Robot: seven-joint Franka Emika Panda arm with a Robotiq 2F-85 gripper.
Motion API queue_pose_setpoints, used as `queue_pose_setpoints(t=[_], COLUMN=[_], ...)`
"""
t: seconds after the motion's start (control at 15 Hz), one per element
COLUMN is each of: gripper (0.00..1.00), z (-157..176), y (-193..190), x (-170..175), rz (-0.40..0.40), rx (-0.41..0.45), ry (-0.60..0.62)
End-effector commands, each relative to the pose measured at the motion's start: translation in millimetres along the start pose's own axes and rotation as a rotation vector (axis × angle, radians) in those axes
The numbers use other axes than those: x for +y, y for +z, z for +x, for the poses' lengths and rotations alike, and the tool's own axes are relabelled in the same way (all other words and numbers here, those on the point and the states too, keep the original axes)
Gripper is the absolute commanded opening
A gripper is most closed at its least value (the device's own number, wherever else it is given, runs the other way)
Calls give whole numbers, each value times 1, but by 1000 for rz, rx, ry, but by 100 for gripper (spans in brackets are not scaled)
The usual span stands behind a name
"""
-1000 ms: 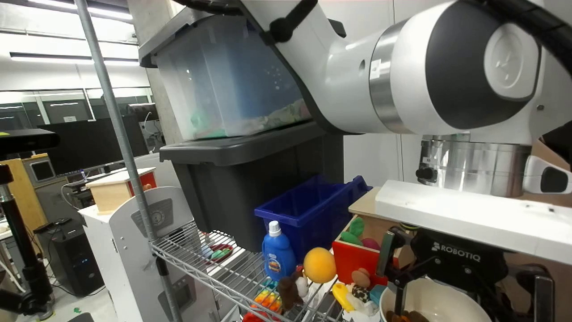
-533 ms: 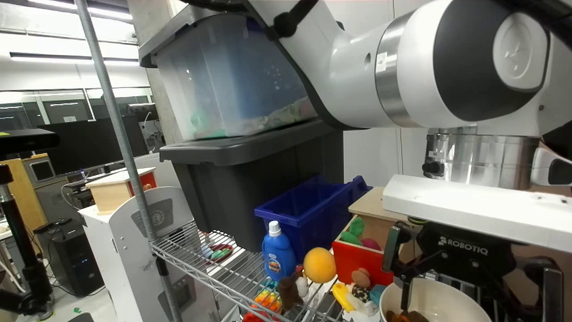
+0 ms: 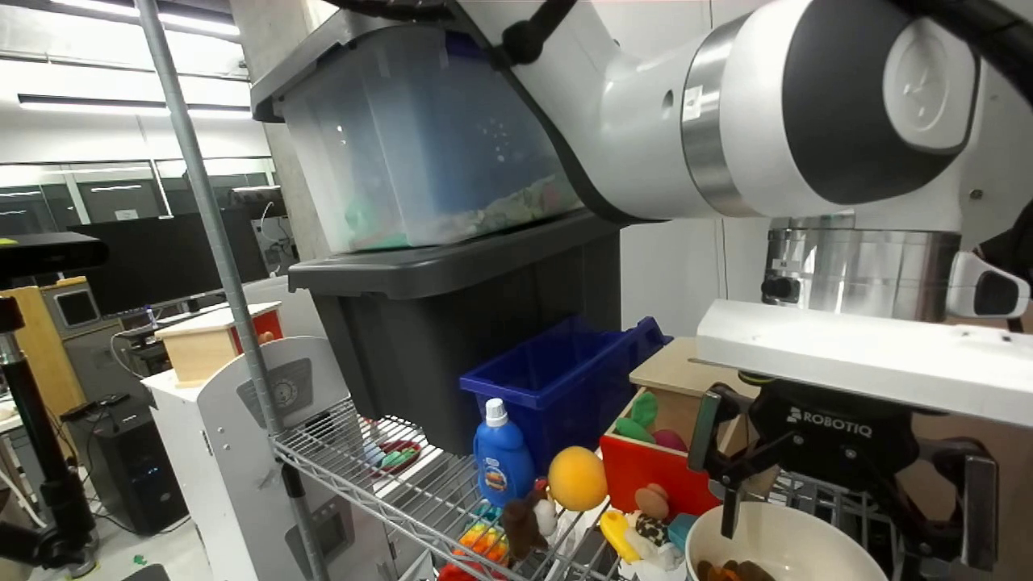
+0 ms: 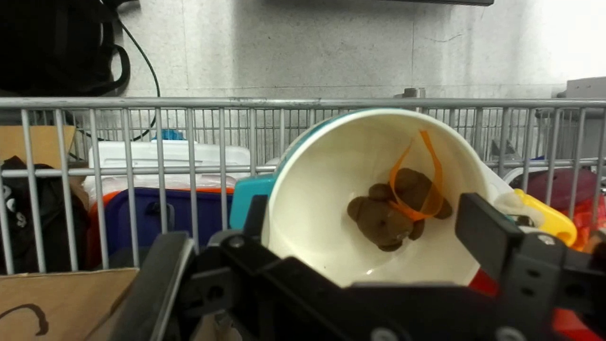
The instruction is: Remove the brown plush toy from the white pot and place it on the right side of the rack
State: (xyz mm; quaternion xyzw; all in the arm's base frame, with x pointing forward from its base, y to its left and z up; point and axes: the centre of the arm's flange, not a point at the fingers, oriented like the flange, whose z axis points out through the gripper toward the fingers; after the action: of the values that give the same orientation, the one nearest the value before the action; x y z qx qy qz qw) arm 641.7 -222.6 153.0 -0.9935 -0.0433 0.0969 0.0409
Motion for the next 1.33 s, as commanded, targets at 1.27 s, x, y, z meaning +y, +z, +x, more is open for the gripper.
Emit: queue_pose_setpoints(t=[1.27], gripper=[100], z=[31], y=[16], x=[-9], rz=[48], rx=[-32], ry=[-58])
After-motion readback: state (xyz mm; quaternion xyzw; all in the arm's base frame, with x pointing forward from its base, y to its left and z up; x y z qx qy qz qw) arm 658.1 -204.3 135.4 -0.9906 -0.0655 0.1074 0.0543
